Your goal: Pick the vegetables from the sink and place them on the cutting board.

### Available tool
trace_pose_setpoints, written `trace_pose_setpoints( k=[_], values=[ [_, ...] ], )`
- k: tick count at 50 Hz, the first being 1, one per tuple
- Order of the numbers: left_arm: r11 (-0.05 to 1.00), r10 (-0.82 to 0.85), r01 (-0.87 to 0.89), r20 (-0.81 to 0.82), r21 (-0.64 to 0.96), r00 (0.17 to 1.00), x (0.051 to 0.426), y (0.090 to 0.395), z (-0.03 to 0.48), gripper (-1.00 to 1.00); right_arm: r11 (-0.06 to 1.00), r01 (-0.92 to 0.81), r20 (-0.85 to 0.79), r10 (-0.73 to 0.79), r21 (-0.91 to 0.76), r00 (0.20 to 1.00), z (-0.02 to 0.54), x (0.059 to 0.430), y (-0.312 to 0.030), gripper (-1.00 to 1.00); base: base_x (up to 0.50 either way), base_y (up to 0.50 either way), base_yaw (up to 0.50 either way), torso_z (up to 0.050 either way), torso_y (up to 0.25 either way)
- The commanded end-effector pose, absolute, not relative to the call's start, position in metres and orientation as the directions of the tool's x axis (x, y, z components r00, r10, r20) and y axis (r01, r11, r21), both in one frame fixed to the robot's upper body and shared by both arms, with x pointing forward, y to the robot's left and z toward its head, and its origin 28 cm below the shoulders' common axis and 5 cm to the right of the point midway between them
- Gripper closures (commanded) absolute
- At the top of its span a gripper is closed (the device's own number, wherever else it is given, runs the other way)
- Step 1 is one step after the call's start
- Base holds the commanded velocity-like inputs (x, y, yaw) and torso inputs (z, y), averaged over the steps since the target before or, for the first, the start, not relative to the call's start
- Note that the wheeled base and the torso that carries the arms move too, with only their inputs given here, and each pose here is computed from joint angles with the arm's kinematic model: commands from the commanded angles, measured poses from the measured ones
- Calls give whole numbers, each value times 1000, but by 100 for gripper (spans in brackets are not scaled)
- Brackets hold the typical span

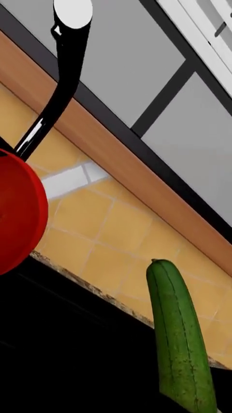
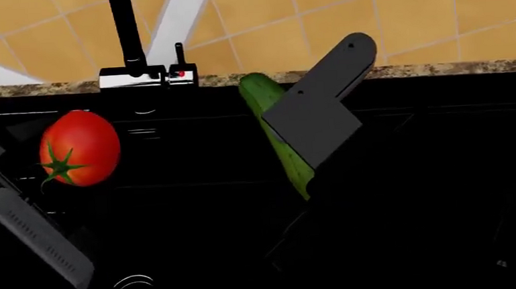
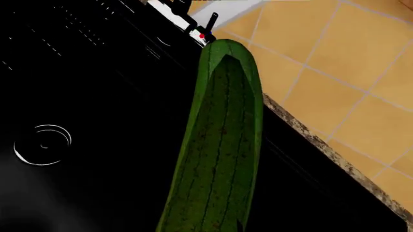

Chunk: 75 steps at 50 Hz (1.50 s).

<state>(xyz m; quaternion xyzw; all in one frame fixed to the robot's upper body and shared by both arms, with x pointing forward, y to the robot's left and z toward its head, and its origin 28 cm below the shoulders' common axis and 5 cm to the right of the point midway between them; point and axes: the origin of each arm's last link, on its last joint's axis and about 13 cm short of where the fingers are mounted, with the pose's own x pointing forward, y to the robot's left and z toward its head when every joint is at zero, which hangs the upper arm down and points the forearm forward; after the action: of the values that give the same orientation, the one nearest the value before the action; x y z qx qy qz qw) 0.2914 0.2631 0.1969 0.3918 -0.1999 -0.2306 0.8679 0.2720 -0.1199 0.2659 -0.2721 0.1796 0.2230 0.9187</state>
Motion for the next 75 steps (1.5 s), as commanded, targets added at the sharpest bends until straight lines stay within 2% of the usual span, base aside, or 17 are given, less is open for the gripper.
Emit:
trace_pose_setpoints(
  k=[1, 30, 39, 49, 75],
  values=[
    [633, -541, 246, 192, 735, 819, 293, 255, 193, 100, 770, -441, -385, 274, -461, 881, 267, 272, -126, 100, -62, -500, 0, 0, 0],
    [671, -525, 278, 175, 688, 833, 301, 238, 197, 100, 807, -365, -324, 228, -464, 918, 265, 268, -137, 100, -59, -500, 0, 0, 0],
    [638, -565, 313, 152, 703, 811, 299, 233, 197, 100, 827, -331, -312, 200, -455, 929, 265, 265, -144, 100, -50, -500, 0, 0, 2],
    [671, -529, 271, 189, 690, 827, 311, 228, 198, 100, 842, -297, -307, 166, -451, 937, 263, 264, -150, 100, -35, -500, 0, 0, 0],
    [667, -532, 245, 219, 703, 818, 315, 218, 199, 100, 853, -268, -295, 143, -448, 945, 264, 263, -155, 100, -24, -500, 0, 0, 1]
  ],
)
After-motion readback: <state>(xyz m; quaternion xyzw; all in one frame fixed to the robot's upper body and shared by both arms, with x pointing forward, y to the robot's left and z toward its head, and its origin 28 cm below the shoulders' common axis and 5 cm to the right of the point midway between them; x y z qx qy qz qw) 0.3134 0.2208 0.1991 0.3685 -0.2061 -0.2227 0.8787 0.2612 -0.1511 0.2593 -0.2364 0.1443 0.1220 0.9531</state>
